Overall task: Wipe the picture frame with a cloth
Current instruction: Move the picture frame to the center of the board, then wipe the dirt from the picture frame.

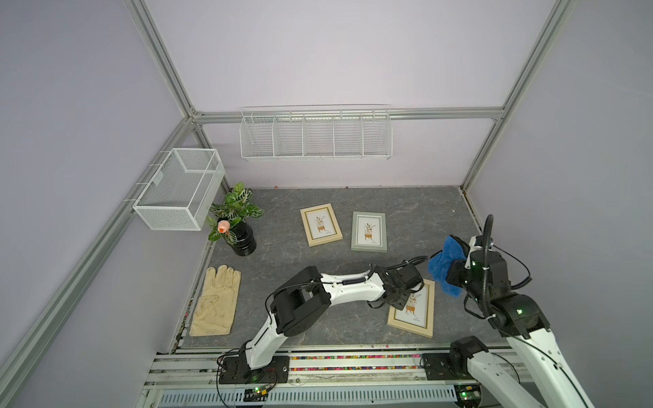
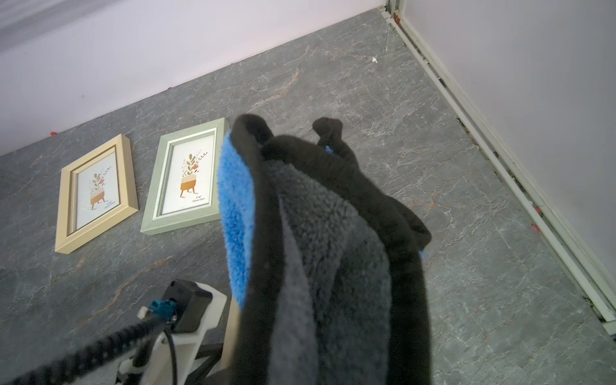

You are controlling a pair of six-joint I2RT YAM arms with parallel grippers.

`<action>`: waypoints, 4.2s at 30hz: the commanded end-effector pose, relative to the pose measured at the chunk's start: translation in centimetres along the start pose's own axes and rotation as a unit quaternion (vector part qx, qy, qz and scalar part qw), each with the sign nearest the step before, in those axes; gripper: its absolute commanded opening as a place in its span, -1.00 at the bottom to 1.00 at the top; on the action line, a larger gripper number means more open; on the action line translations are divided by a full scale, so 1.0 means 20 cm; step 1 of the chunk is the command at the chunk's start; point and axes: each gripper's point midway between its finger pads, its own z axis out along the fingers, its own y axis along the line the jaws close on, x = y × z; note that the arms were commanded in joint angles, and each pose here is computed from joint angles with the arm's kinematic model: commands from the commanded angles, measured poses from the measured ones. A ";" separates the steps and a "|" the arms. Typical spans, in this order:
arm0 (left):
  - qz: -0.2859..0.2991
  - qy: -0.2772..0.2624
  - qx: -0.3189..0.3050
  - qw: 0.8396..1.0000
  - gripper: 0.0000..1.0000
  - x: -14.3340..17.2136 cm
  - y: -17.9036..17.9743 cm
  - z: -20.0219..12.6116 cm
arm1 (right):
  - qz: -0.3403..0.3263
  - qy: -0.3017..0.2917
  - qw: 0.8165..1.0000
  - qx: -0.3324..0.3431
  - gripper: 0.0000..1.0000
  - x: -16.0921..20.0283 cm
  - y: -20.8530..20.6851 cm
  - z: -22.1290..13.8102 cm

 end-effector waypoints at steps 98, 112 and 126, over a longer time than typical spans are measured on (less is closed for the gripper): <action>-0.322 -0.042 -0.101 0.940 -0.72 0.61 1.00 -0.09 | -0.158 0.330 0.926 -0.091 -0.86 1.03 1.19 0.92; -0.320 -0.030 -0.123 0.939 -0.72 0.62 1.03 -0.08 | -0.183 0.309 0.930 -0.079 -0.87 0.96 1.13 0.88; -0.325 -0.021 -0.171 0.930 -0.71 0.66 1.10 -0.10 | -0.200 0.312 0.929 -0.010 -0.86 0.88 0.74 0.77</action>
